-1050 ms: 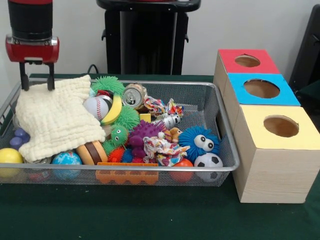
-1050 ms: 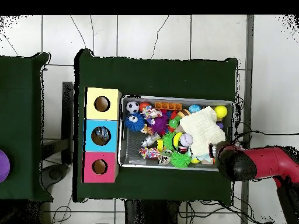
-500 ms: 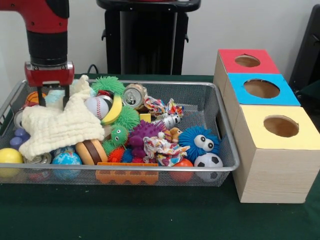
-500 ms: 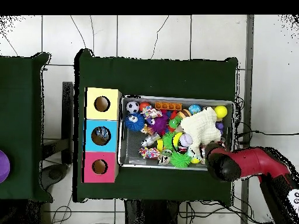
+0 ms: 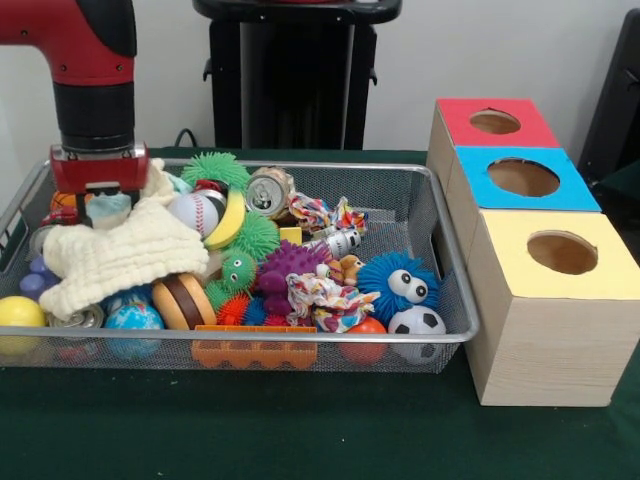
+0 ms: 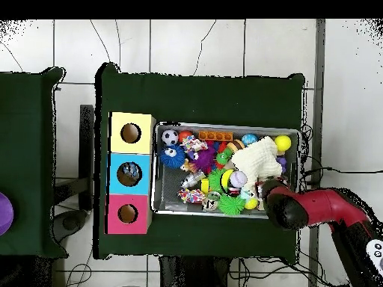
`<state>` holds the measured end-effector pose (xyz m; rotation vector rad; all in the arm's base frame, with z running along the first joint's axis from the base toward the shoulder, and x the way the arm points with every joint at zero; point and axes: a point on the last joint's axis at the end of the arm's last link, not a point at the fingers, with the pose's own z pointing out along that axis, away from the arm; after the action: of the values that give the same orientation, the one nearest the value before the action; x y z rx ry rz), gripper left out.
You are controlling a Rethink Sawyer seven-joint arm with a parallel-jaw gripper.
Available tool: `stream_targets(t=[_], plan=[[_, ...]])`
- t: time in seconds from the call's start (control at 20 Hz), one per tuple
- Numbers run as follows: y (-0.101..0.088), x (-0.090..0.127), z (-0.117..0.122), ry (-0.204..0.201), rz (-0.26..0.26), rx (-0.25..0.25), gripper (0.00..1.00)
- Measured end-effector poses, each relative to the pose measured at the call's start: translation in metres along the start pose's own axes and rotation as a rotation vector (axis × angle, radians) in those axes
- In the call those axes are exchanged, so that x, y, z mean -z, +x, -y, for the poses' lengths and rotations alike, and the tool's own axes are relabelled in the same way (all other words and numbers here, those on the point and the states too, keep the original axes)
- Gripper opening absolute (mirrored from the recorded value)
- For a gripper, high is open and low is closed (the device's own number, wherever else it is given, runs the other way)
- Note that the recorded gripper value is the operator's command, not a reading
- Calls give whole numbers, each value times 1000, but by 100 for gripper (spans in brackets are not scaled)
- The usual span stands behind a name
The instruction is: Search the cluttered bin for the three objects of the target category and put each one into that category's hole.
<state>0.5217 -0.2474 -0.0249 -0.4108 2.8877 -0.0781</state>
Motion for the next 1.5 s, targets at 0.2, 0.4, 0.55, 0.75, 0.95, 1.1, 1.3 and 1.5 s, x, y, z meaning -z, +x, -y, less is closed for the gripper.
stream_targets(t=[0.2, 0.4, 0.55, 0.75, 0.95, 1.1, 1.3, 1.5], plan=[[-2, -1, 6, -7, 21, -37, 0], [-4, -1, 5, -14, 31, -53, 0], [-5, -2, 4, -20, 31, -59, 0], [-6, -2, 3, -24, 31, -65, 0], [-7, -2, 1, -24, 29, -63, 0], [-10, 0, -2, -19, 21, -53, 0], [-16, 6, -15, -15, -1, -25, 0], [-29, 15, -38, -16, -40, -2, 0]])
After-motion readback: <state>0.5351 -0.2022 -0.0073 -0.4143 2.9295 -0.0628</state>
